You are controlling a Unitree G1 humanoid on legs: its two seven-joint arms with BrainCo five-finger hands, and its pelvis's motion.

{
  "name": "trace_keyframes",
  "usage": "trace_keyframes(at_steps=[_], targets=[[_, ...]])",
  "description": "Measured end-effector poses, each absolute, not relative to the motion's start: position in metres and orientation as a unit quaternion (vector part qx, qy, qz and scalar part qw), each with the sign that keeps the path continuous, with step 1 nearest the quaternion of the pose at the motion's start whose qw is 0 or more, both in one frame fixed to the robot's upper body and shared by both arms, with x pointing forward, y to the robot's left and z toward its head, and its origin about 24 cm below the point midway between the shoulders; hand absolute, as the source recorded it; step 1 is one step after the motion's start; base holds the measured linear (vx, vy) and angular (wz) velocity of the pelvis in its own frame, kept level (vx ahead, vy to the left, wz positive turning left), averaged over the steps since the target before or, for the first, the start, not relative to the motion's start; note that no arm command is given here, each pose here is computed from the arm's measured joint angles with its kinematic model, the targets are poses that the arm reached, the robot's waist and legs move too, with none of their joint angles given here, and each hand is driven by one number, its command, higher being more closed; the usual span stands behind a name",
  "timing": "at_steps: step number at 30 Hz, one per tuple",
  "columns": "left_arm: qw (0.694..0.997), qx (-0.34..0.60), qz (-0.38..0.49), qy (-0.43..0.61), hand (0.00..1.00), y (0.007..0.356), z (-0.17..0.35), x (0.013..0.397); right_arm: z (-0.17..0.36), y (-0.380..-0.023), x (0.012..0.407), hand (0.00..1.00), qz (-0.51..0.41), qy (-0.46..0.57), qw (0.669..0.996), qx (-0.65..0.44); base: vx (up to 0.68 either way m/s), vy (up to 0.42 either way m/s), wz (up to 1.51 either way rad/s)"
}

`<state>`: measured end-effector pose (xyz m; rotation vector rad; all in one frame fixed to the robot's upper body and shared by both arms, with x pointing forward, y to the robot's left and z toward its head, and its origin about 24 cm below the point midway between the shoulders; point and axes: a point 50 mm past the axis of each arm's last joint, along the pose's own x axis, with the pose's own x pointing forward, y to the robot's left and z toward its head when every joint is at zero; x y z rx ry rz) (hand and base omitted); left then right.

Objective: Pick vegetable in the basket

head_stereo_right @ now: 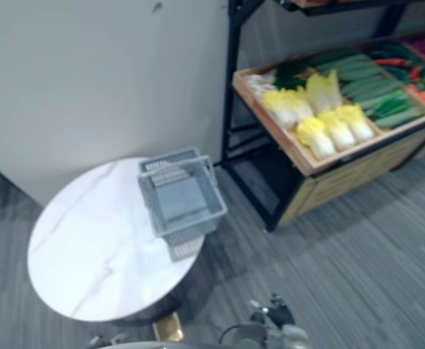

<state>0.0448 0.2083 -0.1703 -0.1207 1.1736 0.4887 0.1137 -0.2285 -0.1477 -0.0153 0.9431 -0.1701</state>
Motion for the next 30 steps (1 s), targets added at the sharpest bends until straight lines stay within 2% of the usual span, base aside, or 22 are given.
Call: trace_keyframes(at_steps=[3,7,13,17,21,26,30], targets=[[0.797,-0.069,0.244,0.548,0.00,0.208,-0.171,0.040,-0.151,-0.228,0.107,0.00,-0.071,0.471,0.879,-0.015,0.25,-0.340,0.78],[0.807,-0.056,0.241,0.536,0.00,0.211,-0.168,0.047,-0.154,-0.232,0.093,0.00,-0.080,0.487,0.870,-0.019,0.16,-0.199,1.32],[0.806,-0.039,0.238,0.540,0.00,0.211,-0.168,0.045,-0.132,-0.249,0.128,0.00,-0.093,0.416,0.903,-0.057,-0.01,0.043,0.34],[0.812,-0.008,0.219,0.540,0.00,0.218,-0.166,0.047,-0.098,-0.256,0.165,0.00,-0.084,0.316,0.939,-0.101,-0.10,0.197,0.02],[0.814,0.004,0.207,0.543,0.00,0.218,-0.166,0.046,-0.045,-0.273,0.202,0.00,-0.085,0.198,0.956,-0.200,-0.01,0.159,-0.08],[0.818,0.021,0.192,0.542,0.00,0.221,-0.165,0.049,0.023,-0.276,0.251,0.00,-0.055,0.064,0.942,-0.326,0.08,0.061,-0.04],[0.820,0.031,0.187,0.540,0.00,0.226,-0.164,0.050,0.078,-0.250,0.294,0.00,0.006,-0.046,0.905,-0.423,0.07,-0.009,0.01]])
